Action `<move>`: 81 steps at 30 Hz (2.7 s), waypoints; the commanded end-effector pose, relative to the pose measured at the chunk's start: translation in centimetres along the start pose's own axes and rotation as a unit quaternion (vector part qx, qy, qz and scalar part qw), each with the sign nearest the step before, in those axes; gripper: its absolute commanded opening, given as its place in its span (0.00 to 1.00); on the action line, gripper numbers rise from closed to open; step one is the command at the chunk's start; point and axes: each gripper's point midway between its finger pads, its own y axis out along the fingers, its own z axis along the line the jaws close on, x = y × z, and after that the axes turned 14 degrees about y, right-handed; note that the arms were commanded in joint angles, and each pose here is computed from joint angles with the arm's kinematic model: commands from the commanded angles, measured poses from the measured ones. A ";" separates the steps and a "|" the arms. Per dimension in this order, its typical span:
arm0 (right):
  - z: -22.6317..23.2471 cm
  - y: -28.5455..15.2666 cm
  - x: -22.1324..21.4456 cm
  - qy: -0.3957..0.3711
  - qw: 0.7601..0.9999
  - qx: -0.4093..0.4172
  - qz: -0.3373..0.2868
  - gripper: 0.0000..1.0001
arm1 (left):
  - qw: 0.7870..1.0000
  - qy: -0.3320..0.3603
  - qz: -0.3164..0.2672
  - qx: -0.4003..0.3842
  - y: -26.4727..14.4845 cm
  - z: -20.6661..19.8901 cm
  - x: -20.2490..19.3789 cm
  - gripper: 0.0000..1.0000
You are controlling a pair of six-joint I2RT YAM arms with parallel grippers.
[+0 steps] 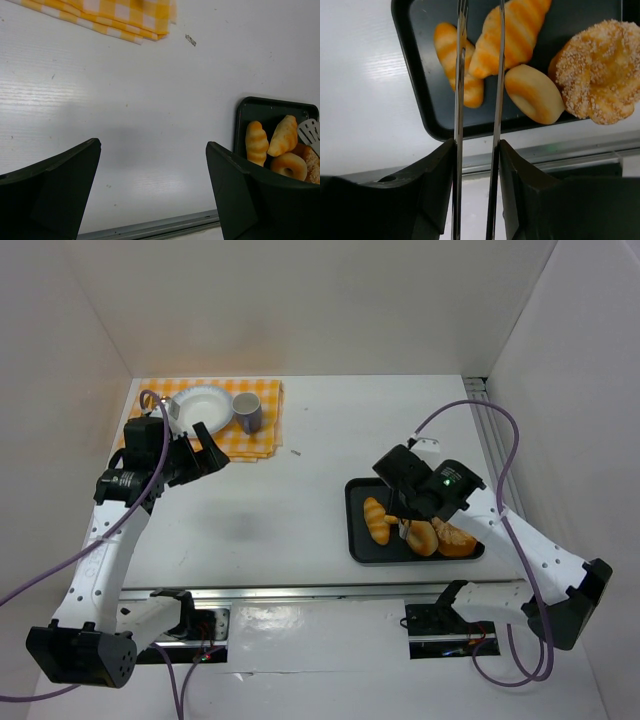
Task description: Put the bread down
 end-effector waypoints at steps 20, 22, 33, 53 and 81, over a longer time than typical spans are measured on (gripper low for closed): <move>-2.6 1.7 -2.0 0.021 0.996 -0.075 0.038 0.59 | 1.000 0.005 -0.016 -0.021 0.2 -0.6 0.8 1.00; -2.3 2.3 -2.1 0.017 0.996 -0.071 0.043 0.59 | 1.000 0.004 -0.012 -0.020 0.4 -0.5 0.7 1.00; -3.0 3.0 -1.4 0.005 0.997 -0.063 0.051 0.35 | 1.000 -0.001 -0.007 -0.024 0.8 -0.6 0.2 1.00; -0.7 -1.0 2.9 0.004 1.000 -0.009 0.020 0.00 | 0.999 0.012 -0.041 -0.002 0.1 -0.1 4.5 1.00; 35.0 -8.6 13.4 -0.143 0.876 0.430 -0.163 0.00 | 0.987 -0.089 -0.135 0.016 -3.8 4.0 15.2 0.99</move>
